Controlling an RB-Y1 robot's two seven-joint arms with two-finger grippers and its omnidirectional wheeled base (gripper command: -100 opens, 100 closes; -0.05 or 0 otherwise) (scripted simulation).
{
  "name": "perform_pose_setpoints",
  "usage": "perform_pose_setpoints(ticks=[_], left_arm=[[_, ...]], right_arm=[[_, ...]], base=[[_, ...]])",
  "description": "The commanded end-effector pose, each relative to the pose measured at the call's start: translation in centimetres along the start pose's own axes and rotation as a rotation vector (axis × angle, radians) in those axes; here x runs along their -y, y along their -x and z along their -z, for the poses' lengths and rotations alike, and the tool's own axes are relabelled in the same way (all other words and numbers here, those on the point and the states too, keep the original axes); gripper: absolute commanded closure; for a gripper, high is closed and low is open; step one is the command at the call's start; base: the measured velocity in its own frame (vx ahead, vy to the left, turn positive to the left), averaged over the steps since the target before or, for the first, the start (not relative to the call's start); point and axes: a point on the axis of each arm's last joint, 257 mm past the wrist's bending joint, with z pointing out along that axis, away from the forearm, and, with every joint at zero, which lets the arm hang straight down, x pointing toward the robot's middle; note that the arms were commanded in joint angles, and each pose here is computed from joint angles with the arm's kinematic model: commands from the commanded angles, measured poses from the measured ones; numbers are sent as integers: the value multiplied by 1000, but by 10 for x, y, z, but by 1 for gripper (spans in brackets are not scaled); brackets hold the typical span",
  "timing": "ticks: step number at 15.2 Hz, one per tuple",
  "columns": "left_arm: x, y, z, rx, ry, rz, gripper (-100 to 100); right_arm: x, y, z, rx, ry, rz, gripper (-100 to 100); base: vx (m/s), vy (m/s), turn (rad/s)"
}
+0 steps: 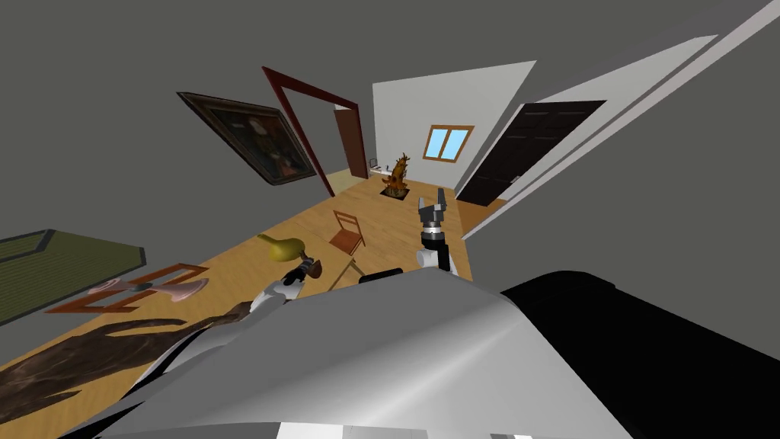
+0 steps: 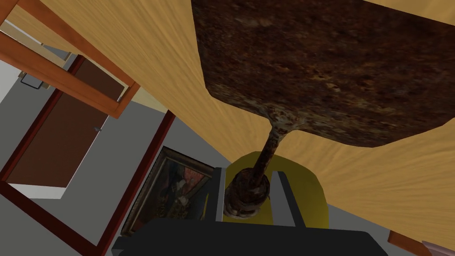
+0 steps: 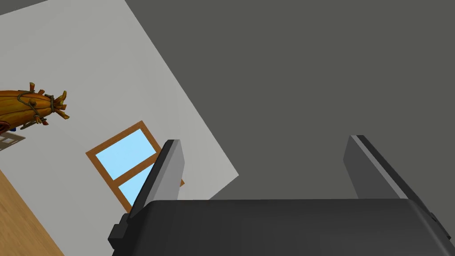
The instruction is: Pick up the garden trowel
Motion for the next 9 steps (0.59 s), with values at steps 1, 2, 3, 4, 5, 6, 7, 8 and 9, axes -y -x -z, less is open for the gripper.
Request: perform_pose_setpoints(ticks=[1, 2, 3, 4, 5, 6, 7, 8, 9], left_arm=[[5, 1, 0, -8, -17, -13, 100], [5, 1, 0, -8, -17, -13, 100], [7, 1, 0, -14, -26, -20, 100], [10, 1, 0, -19, -34, -27, 100], [10, 1, 0, -19, -34, -27, 100], [12, 1, 0, -25, -42, -34, 100], [14, 0, 0, -32, -50, -41, 100], [14, 0, 0, -32, -50, -41, 100], [13, 1, 0, -29, -46, -39, 100]], right_arm=[[0, 0, 0, 0, 0, 0, 0], [0, 0, 0, 0, 0, 0, 0], [0, 0, 0, 0, 0, 0, 0], [0, 0, 0, 0, 0, 0, 0], [0, 0, 0, 0, 0, 0, 0], [0, 0, 0, 0, 0, 0, 0], [0, 0, 0, 0, 0, 0, 0], [0, 0, 0, 0, 0, 0, 0], [0, 0, 0, 0, 0, 0, 0]], base=[[34, -46, 144], [25, -41, 111], [19, -41, 91], [31, -47, 167], [32, -46, 121], [23, -44, 104], [24, -47, 144], [22, -46, 115], [12, -27, 37]])
